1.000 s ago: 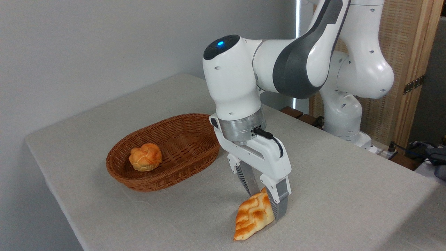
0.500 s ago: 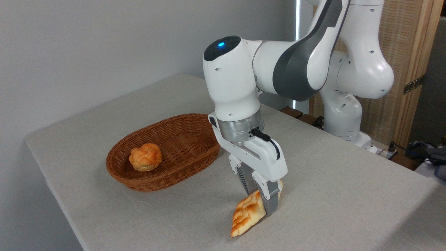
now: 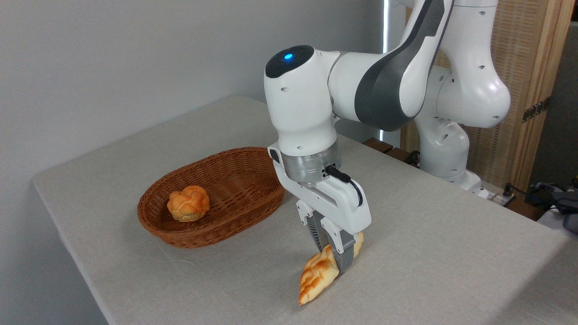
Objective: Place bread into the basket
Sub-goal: 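Lift the braided loaf and carry it over the wicker basket, then lower the loaf into the basket beside the bun and open the gripper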
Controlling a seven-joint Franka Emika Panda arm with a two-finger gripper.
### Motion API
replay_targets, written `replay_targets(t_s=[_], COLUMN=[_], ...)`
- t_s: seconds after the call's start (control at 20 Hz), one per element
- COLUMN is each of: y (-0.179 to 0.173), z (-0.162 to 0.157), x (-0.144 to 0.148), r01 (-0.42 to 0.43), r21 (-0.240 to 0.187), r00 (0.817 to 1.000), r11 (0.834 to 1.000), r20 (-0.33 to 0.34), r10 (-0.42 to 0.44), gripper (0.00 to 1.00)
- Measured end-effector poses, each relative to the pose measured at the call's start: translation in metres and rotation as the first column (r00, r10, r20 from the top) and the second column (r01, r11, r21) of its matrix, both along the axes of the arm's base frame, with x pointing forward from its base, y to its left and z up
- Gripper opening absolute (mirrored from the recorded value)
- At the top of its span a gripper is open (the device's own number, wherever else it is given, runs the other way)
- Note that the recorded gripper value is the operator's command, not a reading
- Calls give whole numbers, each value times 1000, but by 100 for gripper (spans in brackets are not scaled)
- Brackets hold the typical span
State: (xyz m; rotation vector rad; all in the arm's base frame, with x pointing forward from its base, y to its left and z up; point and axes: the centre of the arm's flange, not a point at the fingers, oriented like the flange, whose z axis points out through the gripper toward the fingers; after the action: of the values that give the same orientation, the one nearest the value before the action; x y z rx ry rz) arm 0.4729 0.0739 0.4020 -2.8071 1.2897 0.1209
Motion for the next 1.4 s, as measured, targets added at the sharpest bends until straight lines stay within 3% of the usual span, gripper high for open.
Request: replay_targets(t_s=[0.2, 0.3, 0.45, 0.75, 1.0, 1.15, 1.2, 1.3, 1.35, 1.4], y=[-9, -32, -64, -91, -146, -187, -202, -226, -235, -240], z=[19, 40, 69, 109, 109, 97, 91, 76, 69, 62], x=[5, 9, 16, 24, 22, 18, 17, 18, 21, 23], r01=[-34, -20, -46, -189, -277, -236, -214, -202, -211, -220], r21=[-71, -113, -137, -237, -241, -227, -218, -206, -202, -193], r00=[999, 1000, 999, 981, 961, 972, 976, 978, 976, 974], r11=[997, 993, 990, 953, 930, 945, 952, 957, 956, 956], r20=[32, 7, -5, -15, -53, -77, -87, -93, -91, -90], r10=[37, 21, 46, 191, 272, 224, 199, 187, 196, 206], gripper=[36, 36, 36, 40, 51, 56, 62, 91, 100, 100])
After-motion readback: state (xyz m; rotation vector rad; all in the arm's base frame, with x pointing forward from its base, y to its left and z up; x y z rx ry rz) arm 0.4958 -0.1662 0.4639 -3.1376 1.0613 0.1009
